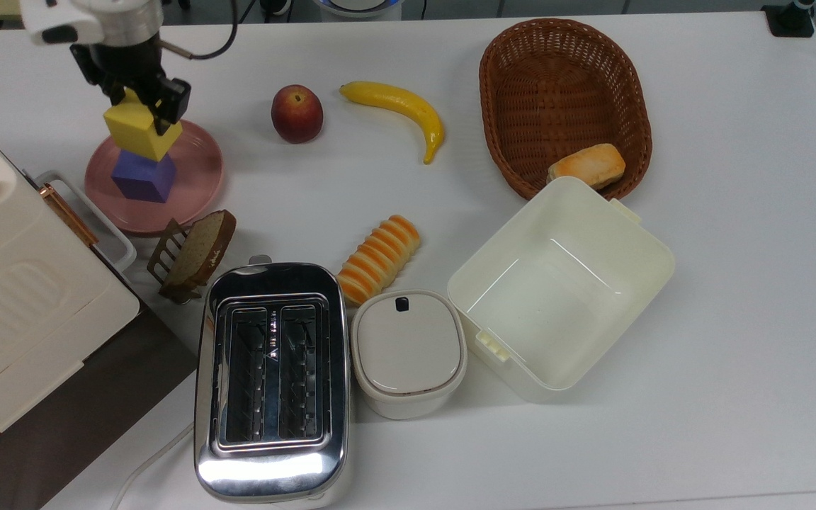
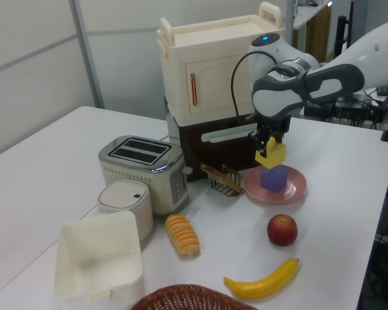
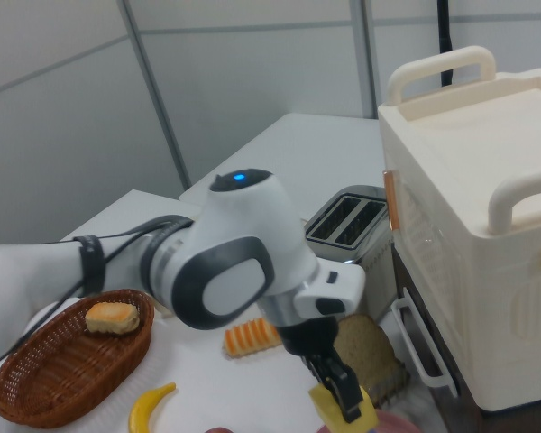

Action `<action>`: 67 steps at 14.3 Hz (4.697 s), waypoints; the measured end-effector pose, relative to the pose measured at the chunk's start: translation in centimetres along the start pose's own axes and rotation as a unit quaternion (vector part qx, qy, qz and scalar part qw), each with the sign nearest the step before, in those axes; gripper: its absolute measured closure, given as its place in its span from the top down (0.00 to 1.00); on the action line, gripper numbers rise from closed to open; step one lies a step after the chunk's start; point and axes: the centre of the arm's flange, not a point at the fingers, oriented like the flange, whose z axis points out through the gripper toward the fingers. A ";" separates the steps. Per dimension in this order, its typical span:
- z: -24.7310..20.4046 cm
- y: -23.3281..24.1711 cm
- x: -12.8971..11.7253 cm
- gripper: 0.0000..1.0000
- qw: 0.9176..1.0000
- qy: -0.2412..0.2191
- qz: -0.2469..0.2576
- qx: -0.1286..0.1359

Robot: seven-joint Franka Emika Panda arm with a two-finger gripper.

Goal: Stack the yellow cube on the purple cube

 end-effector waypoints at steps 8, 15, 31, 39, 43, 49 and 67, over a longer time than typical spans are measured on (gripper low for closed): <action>3.2 1.9 1.0 0.60 1.000 -0.023 0.002 -0.003; 5.3 1.7 1.2 0.60 0.999 -0.039 -0.003 -0.004; 6.3 2.0 1.9 0.79 0.999 -0.041 -0.010 -0.006; 4.0 2.8 1.7 1.00 0.999 -0.039 -0.010 -0.008; -6.3 2.8 -1.0 1.00 0.999 -0.049 -0.010 -0.009; -13.1 -9.1 -3.1 1.00 0.993 -0.051 -0.098 0.039; -14.9 -13.9 -4.4 1.00 0.990 -0.053 -0.115 0.062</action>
